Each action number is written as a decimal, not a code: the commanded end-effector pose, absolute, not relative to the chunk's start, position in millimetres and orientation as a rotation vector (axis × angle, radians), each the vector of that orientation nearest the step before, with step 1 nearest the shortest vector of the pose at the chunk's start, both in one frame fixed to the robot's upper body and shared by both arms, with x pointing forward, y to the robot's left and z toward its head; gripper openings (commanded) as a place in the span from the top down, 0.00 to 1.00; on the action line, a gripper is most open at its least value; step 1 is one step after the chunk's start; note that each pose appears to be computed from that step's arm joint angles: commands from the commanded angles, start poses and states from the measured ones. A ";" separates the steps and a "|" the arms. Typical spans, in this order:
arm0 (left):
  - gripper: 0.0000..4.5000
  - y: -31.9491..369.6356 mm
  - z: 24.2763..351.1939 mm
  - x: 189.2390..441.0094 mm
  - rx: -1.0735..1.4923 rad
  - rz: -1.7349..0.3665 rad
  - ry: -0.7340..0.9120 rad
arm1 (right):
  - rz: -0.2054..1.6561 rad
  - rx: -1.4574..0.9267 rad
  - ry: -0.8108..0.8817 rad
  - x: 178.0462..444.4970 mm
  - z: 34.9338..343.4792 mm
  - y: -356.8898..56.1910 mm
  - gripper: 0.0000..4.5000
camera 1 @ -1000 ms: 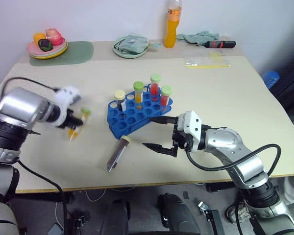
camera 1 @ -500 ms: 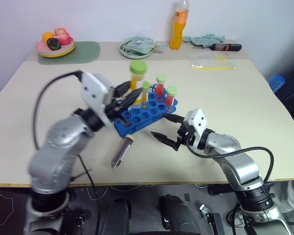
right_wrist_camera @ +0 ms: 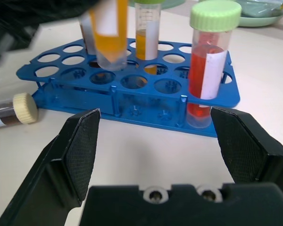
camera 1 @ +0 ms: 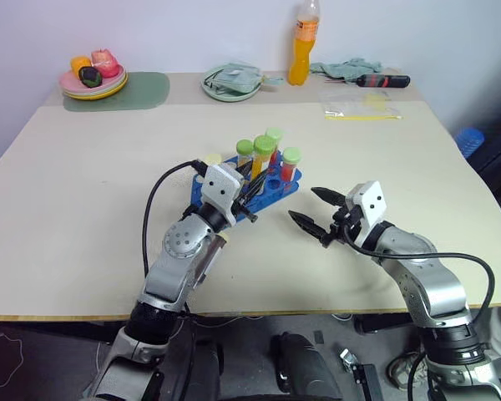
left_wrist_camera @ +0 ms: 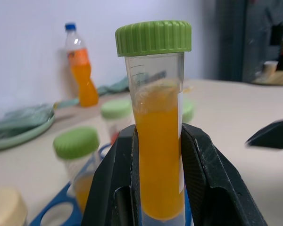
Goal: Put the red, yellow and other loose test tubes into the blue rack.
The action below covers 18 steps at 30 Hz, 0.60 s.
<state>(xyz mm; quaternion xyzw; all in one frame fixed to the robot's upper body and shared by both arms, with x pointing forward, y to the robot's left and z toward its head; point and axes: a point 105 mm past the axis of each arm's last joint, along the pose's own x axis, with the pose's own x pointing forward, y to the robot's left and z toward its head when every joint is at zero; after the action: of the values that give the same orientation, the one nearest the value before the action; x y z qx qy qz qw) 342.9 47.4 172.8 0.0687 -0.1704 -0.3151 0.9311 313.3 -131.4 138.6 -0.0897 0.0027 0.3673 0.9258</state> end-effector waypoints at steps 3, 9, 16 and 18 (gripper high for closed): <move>0.85 47.6 181.5 349.9 0.128 -0.636 -0.407 | 0.758 -0.185 -0.033 307.1 147.7 -126.1 0.08; 0.85 36.4 173.2 354.5 0.092 -0.677 -0.377 | 0.764 -0.182 -0.035 306.8 149.5 -122.9 0.08; 0.85 30.5 163.3 353.6 0.077 -0.699 -0.343 | 0.766 -0.189 -0.034 306.3 150.5 -122.9 0.08; 0.85 31.5 161.4 353.2 0.078 -0.698 -0.339 | 0.766 -0.189 -0.033 305.9 150.5 -123.2 0.08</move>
<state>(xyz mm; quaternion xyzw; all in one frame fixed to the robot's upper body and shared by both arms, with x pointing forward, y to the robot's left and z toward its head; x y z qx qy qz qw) 356.8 33.9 158.4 0.0389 -0.1538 -0.3346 0.9289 309.2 -127.4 135.2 -0.0855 0.0127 0.3668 0.9263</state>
